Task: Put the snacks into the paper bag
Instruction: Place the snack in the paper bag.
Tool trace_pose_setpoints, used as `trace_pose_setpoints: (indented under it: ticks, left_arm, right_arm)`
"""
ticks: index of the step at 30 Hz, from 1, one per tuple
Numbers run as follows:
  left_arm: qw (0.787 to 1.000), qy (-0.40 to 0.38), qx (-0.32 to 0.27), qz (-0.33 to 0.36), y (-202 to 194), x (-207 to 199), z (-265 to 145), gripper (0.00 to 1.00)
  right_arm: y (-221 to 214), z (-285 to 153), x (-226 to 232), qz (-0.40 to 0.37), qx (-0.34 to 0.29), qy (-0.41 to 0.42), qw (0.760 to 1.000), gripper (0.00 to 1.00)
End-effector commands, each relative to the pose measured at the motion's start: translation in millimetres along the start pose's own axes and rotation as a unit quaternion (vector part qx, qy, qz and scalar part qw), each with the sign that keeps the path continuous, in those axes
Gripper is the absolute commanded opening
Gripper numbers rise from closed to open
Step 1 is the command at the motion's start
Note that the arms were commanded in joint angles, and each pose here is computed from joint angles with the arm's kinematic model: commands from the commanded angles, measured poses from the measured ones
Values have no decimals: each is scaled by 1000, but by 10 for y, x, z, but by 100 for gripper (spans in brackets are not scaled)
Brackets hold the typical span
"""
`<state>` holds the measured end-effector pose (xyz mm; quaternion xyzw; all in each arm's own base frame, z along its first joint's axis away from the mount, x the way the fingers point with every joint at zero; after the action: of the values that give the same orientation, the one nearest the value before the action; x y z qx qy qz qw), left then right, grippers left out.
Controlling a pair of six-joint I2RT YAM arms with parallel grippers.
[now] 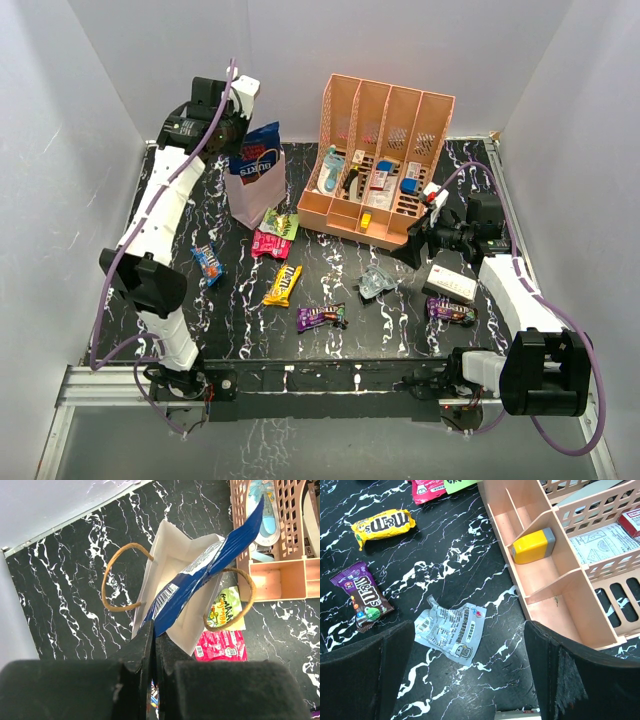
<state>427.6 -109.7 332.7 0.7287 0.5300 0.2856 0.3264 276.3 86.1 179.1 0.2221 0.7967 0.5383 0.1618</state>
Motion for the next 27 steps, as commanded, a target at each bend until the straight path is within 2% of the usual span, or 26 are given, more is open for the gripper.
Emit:
trace_pose_setpoints:
  ticks: [1,10,27]
  left_arm:
    - [1000,-10,0,-2,-50,-56,43,0]
    - [999,-16,31,6,-266,-81,202,0]
    - [997,-31,67,17,-455,-116,229,11]
  right_arm:
    - [111,-23,-42,-26,-19,-7,999,95]
    - [107,-23,-43,-26,-18,-7,999,95]
    - [135,-42,-34,-32,-21,-11,999,96]
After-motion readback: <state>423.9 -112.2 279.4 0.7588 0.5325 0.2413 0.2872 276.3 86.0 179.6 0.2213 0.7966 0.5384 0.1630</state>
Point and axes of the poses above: each gripper's point midway between its finger pads, its own z axis out along the fingers, its own x axis along the line the jaws close on, y = z × x, the point moved 4 cm from there along -z, back along the fingers, and after that the axes turned 9 degrees about -z, right-handed, at the moved point
